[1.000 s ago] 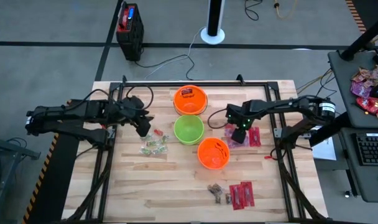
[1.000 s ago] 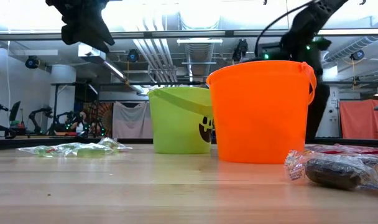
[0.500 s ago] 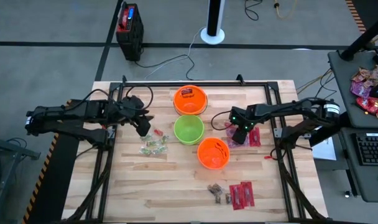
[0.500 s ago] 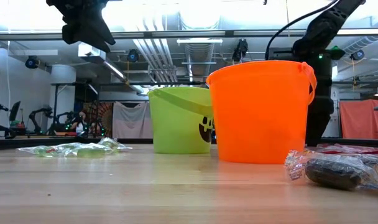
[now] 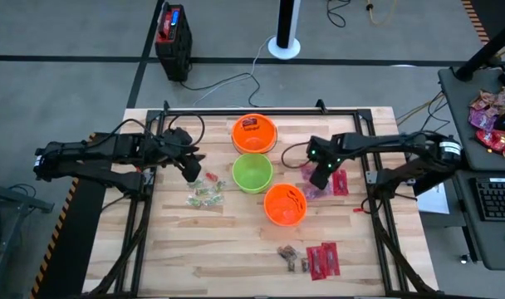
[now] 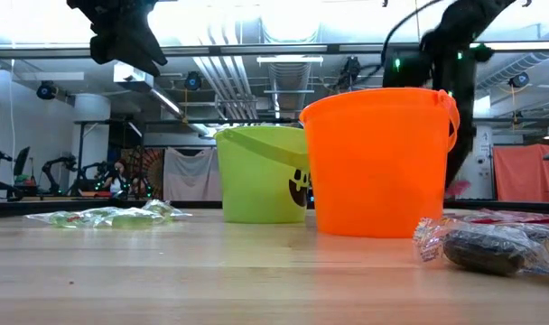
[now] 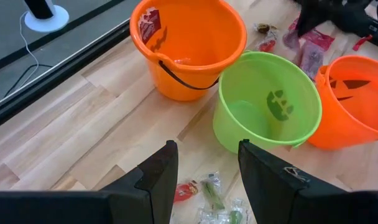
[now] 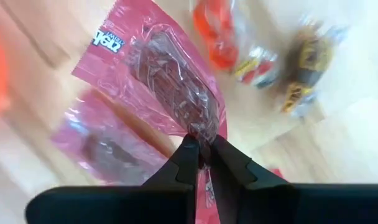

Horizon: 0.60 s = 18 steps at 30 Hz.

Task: Sort candy by brand, put in halloween buckets
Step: Put the red candy into the green bucket

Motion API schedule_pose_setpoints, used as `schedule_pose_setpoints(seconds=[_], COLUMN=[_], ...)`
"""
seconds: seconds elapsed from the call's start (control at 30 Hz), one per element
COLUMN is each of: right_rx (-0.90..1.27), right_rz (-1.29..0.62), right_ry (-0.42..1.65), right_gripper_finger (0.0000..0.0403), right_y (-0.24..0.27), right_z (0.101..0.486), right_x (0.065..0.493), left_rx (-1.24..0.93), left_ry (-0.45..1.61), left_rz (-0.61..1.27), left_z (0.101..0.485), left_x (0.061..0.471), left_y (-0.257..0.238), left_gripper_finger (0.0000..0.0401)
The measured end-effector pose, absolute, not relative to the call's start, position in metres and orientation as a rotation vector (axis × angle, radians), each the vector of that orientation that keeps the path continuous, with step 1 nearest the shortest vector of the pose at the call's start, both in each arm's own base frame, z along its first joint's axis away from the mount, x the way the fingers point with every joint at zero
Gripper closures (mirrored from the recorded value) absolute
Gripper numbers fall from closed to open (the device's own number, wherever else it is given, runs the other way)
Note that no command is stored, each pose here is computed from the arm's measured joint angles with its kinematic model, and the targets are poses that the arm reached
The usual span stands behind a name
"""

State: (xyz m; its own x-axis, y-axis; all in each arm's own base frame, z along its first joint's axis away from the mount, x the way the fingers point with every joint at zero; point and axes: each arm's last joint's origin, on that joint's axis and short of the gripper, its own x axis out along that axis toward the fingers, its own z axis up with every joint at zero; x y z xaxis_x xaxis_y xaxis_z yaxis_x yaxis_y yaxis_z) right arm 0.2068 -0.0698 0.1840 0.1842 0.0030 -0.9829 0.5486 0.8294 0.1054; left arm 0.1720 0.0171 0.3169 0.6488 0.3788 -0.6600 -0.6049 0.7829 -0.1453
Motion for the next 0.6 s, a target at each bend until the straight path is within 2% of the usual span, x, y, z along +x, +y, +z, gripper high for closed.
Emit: schedule_pose_setpoints(seconds=[0.07, 0.2, 0.3, 0.47, 0.6], right_rx=[0.529, 0.641, 0.692, 0.665, 0.619], right_rz=[-0.409, -0.363, -0.33, -0.236, -0.163], right_ry=[1.317, 1.139, 0.977, 0.633, 0.443], right_gripper_finger=[0.0385, 0.0385, 0.0385, 0.0386, 0.0386], right_y=[-0.069, -0.067, -0.065, -0.065, -0.067], right_z=[0.2, 0.239, 0.269, 0.312, 0.326], right_x=[0.205, 0.21, 0.219, 0.249, 0.281], left_rx=[-0.372, -0.372, -0.366, -0.322, -0.28], left_ry=[0.659, 0.681, 0.722, 0.789, 0.833], left_rz=[0.575, 0.565, 0.489, 0.311, 0.276], left_z=[0.317, 0.315, 0.314, 0.311, 0.3], left_x=[0.172, 0.171, 0.17, 0.171, 0.171], left_y=[0.017, 0.017, 0.015, 0.01, 0.01], left_gripper_finger=[0.0249, 0.0249, 0.0249, 0.0249, 0.0249])
